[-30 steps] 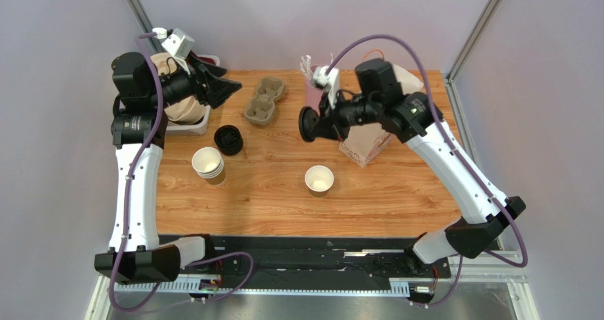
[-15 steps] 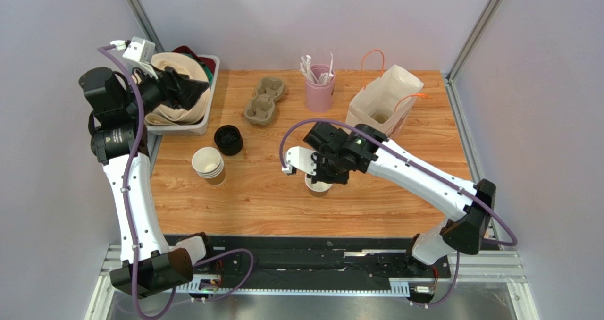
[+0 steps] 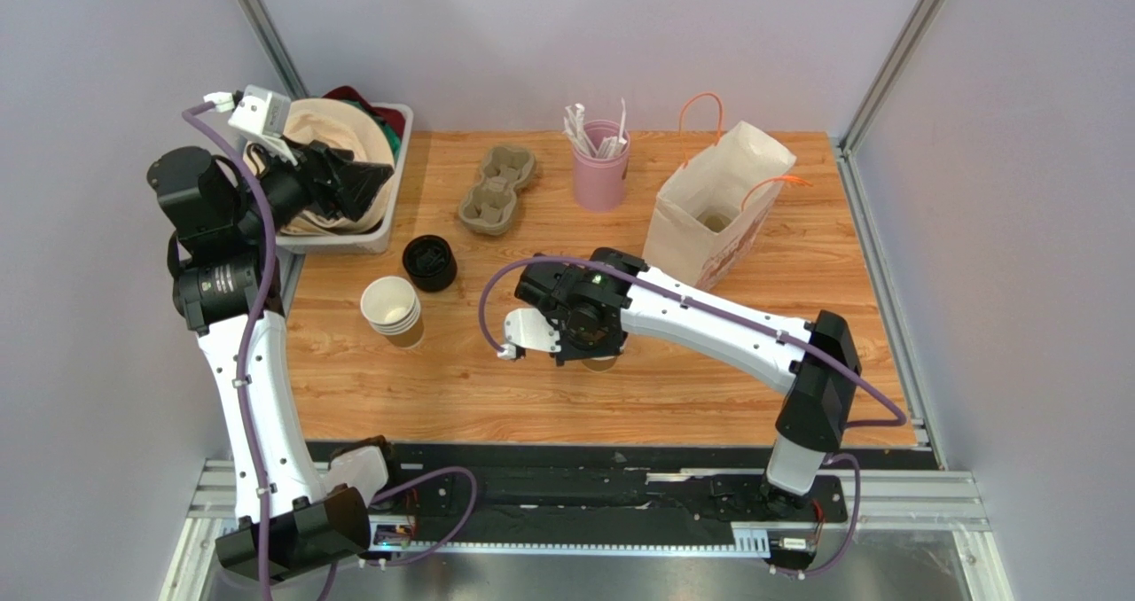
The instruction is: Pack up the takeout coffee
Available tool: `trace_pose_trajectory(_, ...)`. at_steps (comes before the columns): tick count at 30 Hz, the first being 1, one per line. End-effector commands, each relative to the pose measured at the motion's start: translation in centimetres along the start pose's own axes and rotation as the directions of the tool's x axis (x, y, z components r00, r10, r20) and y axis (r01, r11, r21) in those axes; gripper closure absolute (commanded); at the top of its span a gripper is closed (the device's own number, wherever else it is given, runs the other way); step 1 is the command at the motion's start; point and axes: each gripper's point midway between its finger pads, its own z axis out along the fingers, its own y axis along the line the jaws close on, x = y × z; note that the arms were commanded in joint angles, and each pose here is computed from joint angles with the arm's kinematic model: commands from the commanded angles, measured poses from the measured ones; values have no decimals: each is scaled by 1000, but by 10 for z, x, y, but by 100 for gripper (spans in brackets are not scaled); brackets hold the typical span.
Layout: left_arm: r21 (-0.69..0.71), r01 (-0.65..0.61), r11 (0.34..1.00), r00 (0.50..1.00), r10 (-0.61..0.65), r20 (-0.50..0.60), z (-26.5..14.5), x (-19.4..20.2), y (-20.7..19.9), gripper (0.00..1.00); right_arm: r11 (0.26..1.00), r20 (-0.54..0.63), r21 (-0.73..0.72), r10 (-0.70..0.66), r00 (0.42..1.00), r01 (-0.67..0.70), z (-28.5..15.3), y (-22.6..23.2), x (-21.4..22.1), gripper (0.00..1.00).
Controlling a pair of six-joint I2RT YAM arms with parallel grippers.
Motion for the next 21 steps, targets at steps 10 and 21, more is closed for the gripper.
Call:
trace_pose_trajectory(10, -24, -9, 1000, 1000, 10, 29, -6, -9, 1, 21, 999, -71, -11, 43, 997, -44, 3, -2, -17, 100)
trace_pose_trajectory(21, -16, 2, 1000, 1000, -2, 27, -4, -6, 1, 21, 998, -120, -27, 51, 992, -55, 4, 12, 1, 100)
